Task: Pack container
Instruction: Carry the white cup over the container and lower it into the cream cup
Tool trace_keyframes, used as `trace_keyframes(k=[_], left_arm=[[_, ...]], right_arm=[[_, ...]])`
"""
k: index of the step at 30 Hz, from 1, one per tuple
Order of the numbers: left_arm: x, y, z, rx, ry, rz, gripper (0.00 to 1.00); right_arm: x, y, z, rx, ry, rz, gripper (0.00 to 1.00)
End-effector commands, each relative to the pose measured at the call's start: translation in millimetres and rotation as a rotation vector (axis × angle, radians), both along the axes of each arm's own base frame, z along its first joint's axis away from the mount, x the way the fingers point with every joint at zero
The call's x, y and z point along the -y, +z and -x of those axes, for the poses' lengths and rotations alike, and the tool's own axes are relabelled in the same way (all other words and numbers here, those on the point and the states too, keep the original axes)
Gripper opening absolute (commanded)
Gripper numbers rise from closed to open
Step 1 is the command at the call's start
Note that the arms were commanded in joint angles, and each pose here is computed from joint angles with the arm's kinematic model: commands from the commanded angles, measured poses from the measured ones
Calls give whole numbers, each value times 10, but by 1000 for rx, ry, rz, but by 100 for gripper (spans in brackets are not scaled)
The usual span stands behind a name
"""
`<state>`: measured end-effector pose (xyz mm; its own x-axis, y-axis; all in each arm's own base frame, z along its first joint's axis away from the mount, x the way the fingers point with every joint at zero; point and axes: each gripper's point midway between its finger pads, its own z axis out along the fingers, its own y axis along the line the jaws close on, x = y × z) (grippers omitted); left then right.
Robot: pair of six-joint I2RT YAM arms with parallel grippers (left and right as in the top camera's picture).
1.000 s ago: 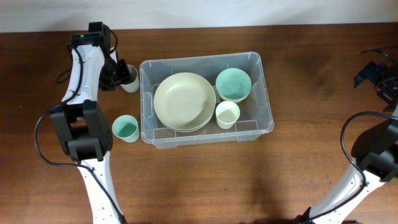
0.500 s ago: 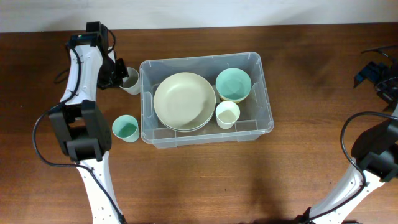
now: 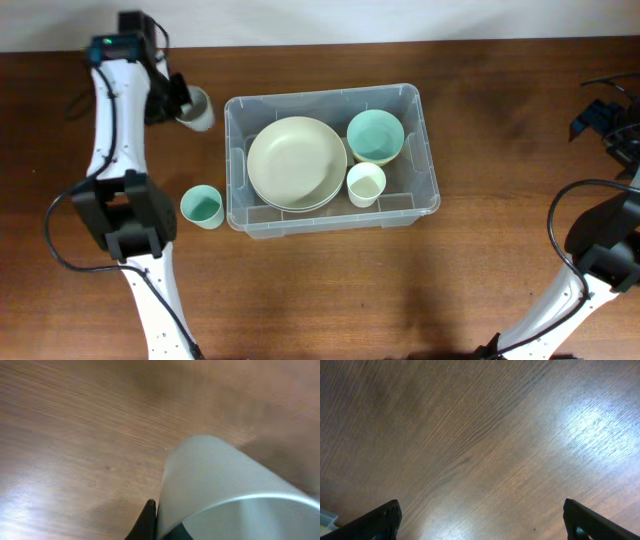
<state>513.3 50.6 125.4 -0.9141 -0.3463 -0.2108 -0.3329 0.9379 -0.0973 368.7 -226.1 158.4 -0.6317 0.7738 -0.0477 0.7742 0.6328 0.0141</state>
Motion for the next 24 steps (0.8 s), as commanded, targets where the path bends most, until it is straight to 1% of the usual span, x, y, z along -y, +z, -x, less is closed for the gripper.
trace_keyframes(k=[1,3,5,7,9,13,18,22,24], left_arm=[[-187,725,-93,169,27,-41,1],[-79,1124,-57,258,4,-7,1],[129,1416,-15,333,-70,42,1],[361,1678,46,404,-135,79,1],[566,1835,109,436,-179,103,1],[1117,1935,240,441,-318,117,1],[2008,1888,444,422,-553,134,1],[2711,1880,730,416,-726,154,1],[3011,1873,891,417,-805,141,1]], right_arm=[[-5,117,22,22,-6,15,99],[-5,117,22,22,-6,15,99],[-5,117,22,22,-6,15,99],[-5,117,22,22,-6,15,99],[-5,117,22,22,-6,15,99],[-5,117,22,22,-6,15,99],[-5,117,22,22,-6,15,99],[-5,117,22,22,-6,15,99],[-5,117,22,22,-6,15,99]])
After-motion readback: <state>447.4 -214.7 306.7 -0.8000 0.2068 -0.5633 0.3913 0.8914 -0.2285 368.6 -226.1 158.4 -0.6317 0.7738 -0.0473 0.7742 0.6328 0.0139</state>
